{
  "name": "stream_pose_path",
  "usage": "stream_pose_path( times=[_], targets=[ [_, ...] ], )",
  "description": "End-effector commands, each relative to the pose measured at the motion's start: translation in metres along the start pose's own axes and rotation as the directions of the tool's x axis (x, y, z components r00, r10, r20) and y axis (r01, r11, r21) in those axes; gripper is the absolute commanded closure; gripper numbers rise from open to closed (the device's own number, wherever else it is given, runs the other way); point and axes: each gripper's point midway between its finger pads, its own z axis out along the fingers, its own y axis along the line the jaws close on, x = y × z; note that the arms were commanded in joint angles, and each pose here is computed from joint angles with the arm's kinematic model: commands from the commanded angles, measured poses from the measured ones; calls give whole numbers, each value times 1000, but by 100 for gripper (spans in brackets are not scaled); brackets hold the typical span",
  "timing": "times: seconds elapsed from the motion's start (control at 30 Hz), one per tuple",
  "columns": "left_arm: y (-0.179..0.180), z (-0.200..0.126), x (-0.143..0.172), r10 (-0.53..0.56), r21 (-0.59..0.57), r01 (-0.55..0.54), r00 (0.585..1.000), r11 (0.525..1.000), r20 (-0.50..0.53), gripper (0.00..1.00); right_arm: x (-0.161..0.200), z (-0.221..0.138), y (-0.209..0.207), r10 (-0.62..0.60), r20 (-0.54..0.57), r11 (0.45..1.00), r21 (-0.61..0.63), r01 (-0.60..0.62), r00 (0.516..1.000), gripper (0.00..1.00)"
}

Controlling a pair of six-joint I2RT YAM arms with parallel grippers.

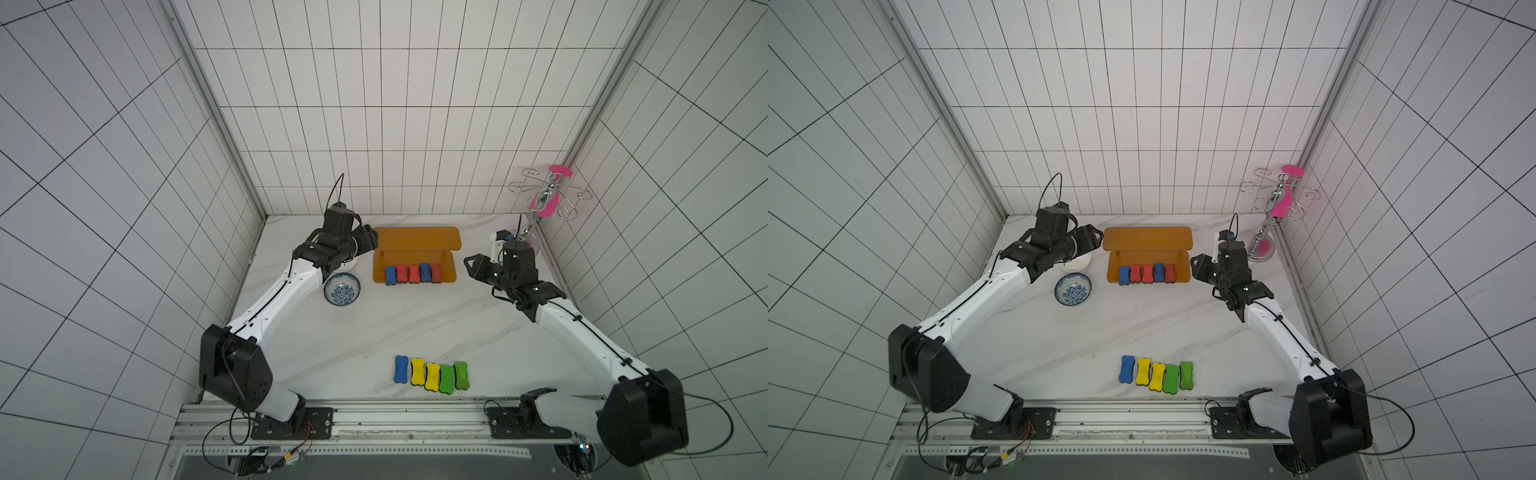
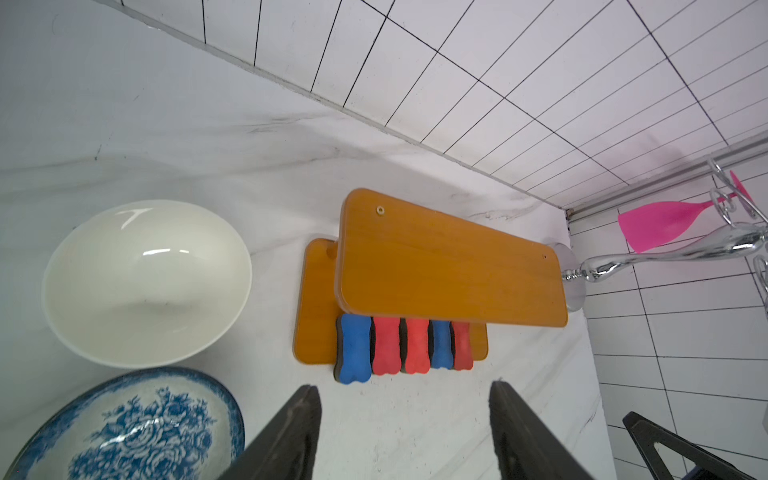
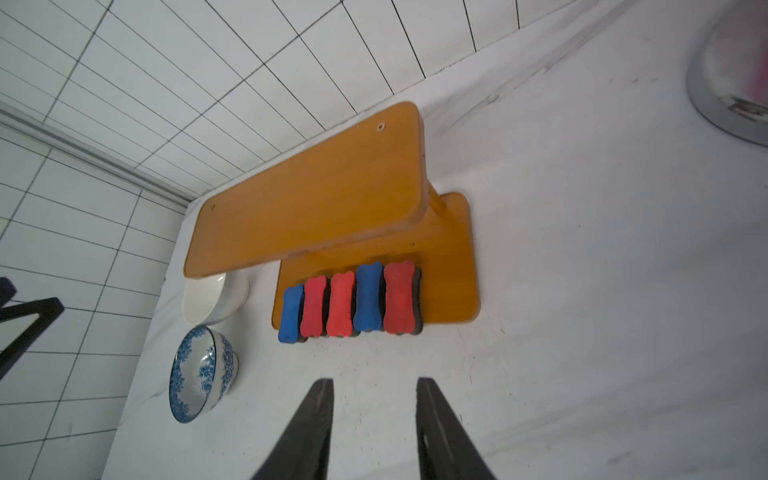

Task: Remove the whiteboard erasers from the shelf
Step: Adjust the shelf at the center of the board.

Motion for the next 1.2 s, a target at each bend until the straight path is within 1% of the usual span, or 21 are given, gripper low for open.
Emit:
stream_pose_path(
  times=[0.0, 0.1, 0.23, 0.33, 0.4, 0.47, 0.6, 0.8, 1.07, 1.17],
  targets=[
    [-3, 28, -4, 7, 93, 0, 997, 996, -75, 32, -41, 19, 3, 35, 66, 994, -102, -29, 997, 61],
    [4, 50, -13, 3, 109, 8, 996, 994, -94, 33, -55, 41, -11, 63, 58, 992, -114, -56, 996, 59],
    [6, 75, -17, 14, 139, 5, 991, 990, -133, 34, -63, 65, -14, 75, 32, 980, -185, -68, 997, 56],
    [10, 90, -13, 13, 153, 12, 987, 988, -161, 34, -62, 80, -11, 80, 11, 970, -231, -75, 997, 56],
    [8, 98, -7, 12, 203, 30, 980, 979, -199, 34, -60, 87, -11, 90, -2, 964, -252, -88, 996, 55],
    [9, 104, 0, 34, 218, 19, 972, 976, -235, 35, -57, 94, -13, 96, -7, 960, -264, -94, 995, 54],
    [16, 108, 3, 30, 224, 27, 968, 974, -251, 36, -53, 106, -16, 95, -31, 958, -270, -100, 995, 54],
    [19, 113, 13, 24, 238, 45, 959, 970, -282, 43, -51, 117, -21, 96, -47, 959, -265, -105, 994, 55],
    [14, 105, 24, 8, 246, 71, 952, 967, -306, 57, -49, 125, -20, 89, -63, 956, -273, -103, 994, 60],
    [9, 98, 29, 13, 254, 69, 951, 965, -308, 60, -48, 127, -16, 82, -69, 955, -279, -98, 994, 63]
  ],
)
